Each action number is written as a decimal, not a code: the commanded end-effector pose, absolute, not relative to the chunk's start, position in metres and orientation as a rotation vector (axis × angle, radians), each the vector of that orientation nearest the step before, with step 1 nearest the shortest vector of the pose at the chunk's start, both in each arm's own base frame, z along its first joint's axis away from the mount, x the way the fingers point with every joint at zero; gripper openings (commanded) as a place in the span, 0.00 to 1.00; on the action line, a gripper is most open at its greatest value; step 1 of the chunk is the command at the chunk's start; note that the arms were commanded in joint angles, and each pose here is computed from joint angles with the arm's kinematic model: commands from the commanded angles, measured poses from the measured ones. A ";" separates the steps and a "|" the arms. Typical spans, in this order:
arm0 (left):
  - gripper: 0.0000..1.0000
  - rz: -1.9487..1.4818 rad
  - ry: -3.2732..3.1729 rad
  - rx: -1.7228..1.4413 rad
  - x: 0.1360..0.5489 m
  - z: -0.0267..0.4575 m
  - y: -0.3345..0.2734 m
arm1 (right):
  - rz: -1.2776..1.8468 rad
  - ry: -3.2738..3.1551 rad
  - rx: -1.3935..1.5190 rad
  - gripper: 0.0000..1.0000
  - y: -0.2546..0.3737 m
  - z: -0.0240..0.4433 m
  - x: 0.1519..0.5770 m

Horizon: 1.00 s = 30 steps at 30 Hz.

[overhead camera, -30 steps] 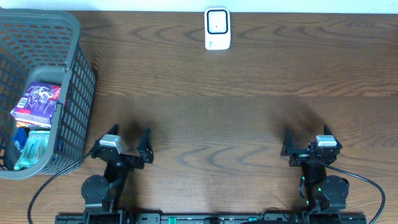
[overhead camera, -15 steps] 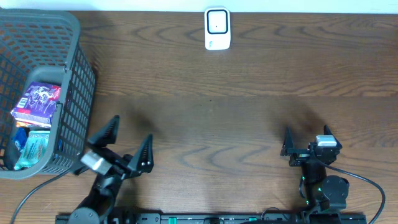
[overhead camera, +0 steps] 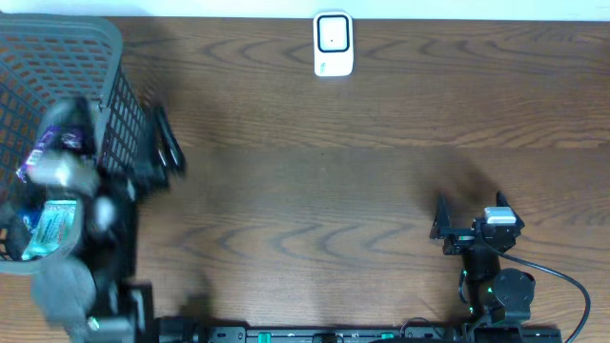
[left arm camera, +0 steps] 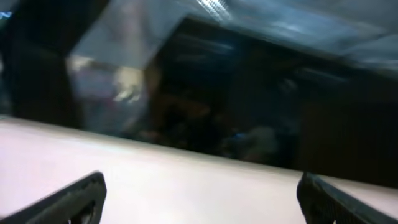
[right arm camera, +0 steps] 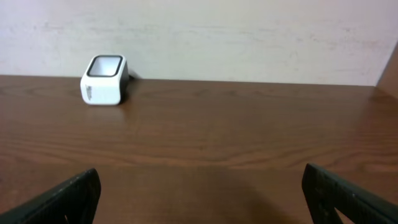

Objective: Scan the item barcode
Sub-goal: 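Reach the left gripper into the basket toward the purple Carefree pack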

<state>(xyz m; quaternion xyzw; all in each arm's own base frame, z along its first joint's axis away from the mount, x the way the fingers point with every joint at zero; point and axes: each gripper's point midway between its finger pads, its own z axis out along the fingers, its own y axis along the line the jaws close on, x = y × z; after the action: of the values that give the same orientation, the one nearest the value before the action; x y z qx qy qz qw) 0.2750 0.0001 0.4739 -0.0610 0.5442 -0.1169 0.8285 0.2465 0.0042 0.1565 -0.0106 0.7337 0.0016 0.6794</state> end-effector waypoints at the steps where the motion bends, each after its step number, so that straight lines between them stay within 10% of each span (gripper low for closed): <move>1: 0.98 0.051 1.267 -0.207 0.315 0.495 0.045 | -0.010 1.651 -0.030 0.99 0.003 0.155 0.246; 10: 0.98 0.340 1.852 -0.509 0.374 0.468 0.174 | -0.010 1.651 -0.029 0.99 0.003 0.155 0.246; 30: 0.98 0.243 2.372 -1.328 0.318 0.248 0.281 | -0.010 1.652 -0.029 0.99 0.003 0.155 0.246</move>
<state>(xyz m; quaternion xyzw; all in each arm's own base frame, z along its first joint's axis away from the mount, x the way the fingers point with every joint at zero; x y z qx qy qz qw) 0.3130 0.2827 0.2641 -0.4647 0.8492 0.1110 0.2249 0.2465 0.0042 0.1565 -0.0107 0.7337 0.0015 0.6794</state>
